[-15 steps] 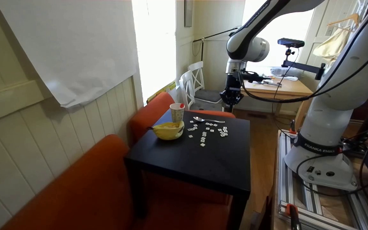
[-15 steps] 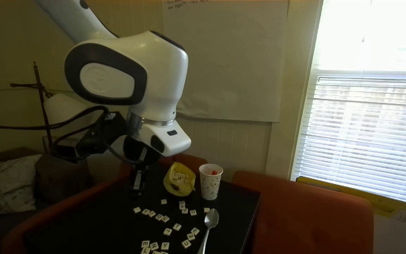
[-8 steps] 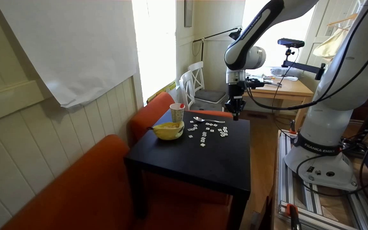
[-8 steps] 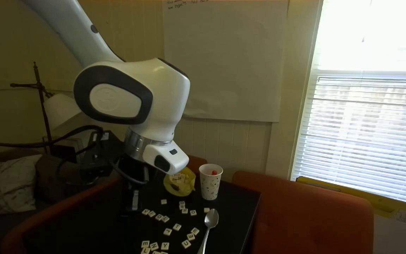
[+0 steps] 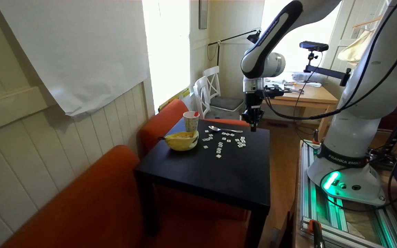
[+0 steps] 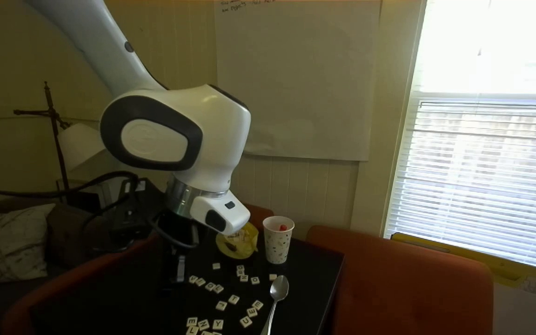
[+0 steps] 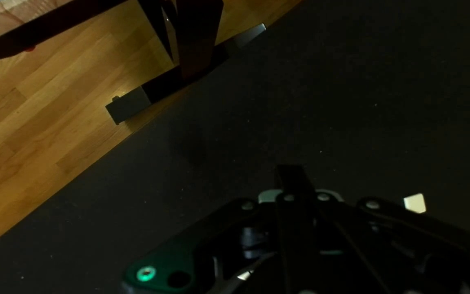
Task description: Move three letters and place them next to the spoon
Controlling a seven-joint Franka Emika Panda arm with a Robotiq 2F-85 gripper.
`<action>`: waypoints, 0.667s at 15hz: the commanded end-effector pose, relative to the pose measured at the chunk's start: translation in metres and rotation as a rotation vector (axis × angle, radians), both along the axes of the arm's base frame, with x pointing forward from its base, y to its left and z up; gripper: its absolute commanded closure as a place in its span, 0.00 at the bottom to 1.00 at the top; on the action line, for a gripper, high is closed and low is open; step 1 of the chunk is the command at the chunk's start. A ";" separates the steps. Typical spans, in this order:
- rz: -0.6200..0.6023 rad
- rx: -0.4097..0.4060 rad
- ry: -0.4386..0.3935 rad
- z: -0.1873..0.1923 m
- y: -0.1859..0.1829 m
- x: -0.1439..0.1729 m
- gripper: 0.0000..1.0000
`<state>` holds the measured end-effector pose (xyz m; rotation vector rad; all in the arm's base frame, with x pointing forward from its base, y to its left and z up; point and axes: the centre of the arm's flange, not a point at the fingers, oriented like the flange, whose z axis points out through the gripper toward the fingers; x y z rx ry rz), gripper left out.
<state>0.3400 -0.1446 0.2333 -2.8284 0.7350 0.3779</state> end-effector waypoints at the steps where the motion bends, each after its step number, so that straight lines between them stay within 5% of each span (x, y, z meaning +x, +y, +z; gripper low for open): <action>1: -0.001 0.004 -0.022 -0.035 0.011 0.011 0.99; 10: 0.021 -0.062 -0.115 -0.071 0.024 0.028 0.99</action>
